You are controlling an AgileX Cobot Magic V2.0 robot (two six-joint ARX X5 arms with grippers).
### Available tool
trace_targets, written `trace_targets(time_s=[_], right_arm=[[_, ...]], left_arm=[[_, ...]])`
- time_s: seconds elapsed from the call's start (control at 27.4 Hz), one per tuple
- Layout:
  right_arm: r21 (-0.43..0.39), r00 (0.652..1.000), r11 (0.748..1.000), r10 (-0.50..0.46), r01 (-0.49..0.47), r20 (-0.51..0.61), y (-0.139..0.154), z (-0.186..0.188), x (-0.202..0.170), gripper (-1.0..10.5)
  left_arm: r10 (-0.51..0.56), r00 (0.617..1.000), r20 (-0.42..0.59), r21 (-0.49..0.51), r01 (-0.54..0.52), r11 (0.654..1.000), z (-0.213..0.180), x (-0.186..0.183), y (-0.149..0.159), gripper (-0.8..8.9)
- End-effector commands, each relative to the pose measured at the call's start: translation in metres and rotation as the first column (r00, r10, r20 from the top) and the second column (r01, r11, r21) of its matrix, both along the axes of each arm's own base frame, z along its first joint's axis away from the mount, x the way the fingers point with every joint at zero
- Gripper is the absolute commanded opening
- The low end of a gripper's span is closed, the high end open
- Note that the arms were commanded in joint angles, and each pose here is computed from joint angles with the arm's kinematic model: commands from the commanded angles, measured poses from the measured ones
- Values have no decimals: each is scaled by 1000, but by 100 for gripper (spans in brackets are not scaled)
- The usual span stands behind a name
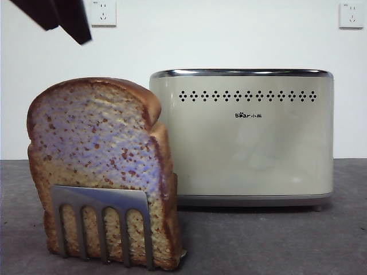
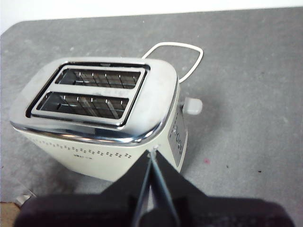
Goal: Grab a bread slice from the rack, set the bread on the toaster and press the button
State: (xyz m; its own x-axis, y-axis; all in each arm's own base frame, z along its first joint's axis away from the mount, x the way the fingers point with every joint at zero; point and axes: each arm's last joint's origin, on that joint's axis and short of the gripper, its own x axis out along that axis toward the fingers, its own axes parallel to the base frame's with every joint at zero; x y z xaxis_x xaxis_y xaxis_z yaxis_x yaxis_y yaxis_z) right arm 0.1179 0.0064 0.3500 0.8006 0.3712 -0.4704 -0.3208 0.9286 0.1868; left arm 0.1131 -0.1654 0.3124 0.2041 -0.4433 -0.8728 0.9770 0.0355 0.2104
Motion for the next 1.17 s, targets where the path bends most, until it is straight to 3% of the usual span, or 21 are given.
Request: trace_targets(time_s=[0.04,0.51,0.62,0.8,1.17], right_arm=[[-6,1000,1000,8,-8,8,0,1,0,-8],[-6,1000,1000,8,-8,9,0,1,0,-8],[-9,1000,1000,10,-10,9,0,1,0,-8],[-22,1000,1000,19,-20,-12,0,-1,-2,-8],[-25,1000,999,21,-21,-13,0,-2,-1,-8]], left_arm=[[-31,1000,-1,27,31,999,-5,0,-9,476],[-4,1000,10,137,2,991,-27,14,-30,456],[-8,1000,-3,152,9,988,-32,16,-34,207],[-21,1000,0,157,20,987,-32,16,-34,-4],[-33,999,14,145,31,989,-28,15,-33,-9]])
